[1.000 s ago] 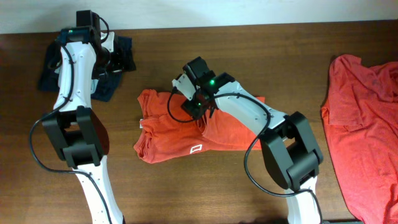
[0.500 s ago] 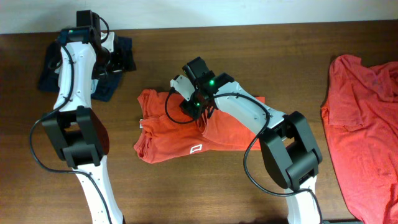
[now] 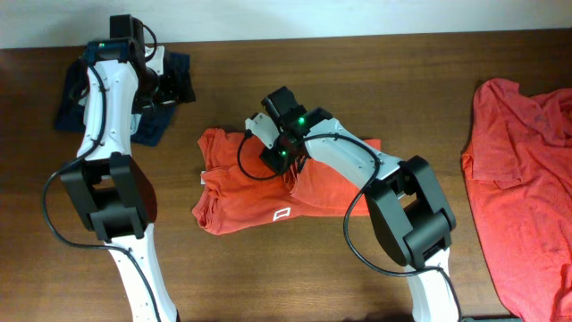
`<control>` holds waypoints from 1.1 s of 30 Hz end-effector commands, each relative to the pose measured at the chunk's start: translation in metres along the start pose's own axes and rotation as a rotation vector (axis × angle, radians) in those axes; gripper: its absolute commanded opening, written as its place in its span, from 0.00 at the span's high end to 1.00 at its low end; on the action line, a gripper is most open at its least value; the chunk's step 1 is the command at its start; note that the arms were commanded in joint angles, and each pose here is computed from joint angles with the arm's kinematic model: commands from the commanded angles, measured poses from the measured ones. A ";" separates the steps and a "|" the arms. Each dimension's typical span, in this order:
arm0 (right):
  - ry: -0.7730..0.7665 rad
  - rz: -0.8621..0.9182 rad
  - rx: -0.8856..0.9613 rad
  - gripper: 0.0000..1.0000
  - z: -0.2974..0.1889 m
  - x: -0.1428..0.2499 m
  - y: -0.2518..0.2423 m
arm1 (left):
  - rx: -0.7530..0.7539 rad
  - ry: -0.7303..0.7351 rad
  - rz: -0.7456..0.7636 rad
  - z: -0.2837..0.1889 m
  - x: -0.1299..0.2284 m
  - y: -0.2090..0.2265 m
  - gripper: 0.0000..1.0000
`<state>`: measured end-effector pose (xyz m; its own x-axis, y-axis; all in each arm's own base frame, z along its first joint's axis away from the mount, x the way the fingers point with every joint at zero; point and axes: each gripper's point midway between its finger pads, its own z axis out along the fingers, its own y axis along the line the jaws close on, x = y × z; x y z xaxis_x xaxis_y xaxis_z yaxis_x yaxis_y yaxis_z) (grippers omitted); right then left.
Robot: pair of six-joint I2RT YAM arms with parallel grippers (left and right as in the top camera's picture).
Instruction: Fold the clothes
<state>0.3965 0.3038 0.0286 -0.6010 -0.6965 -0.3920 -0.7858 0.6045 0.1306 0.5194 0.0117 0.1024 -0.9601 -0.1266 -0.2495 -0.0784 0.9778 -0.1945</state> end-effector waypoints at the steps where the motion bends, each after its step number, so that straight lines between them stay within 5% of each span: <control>1: -0.025 0.007 0.010 0.96 -0.017 -0.008 -0.004 | -0.004 -0.028 0.019 -0.009 -0.006 0.000 0.01; 33: 0.052 0.159 0.129 0.96 -0.043 0.009 -0.018 | -0.004 -0.028 0.019 -0.009 -0.006 0.000 0.01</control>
<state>0.3888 0.2714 0.0312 -0.7246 -0.6337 -0.2709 -0.6750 0.7319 0.0934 0.5194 0.0117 0.1024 -0.9601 -0.1266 -0.2495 -0.0784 0.9778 -0.1945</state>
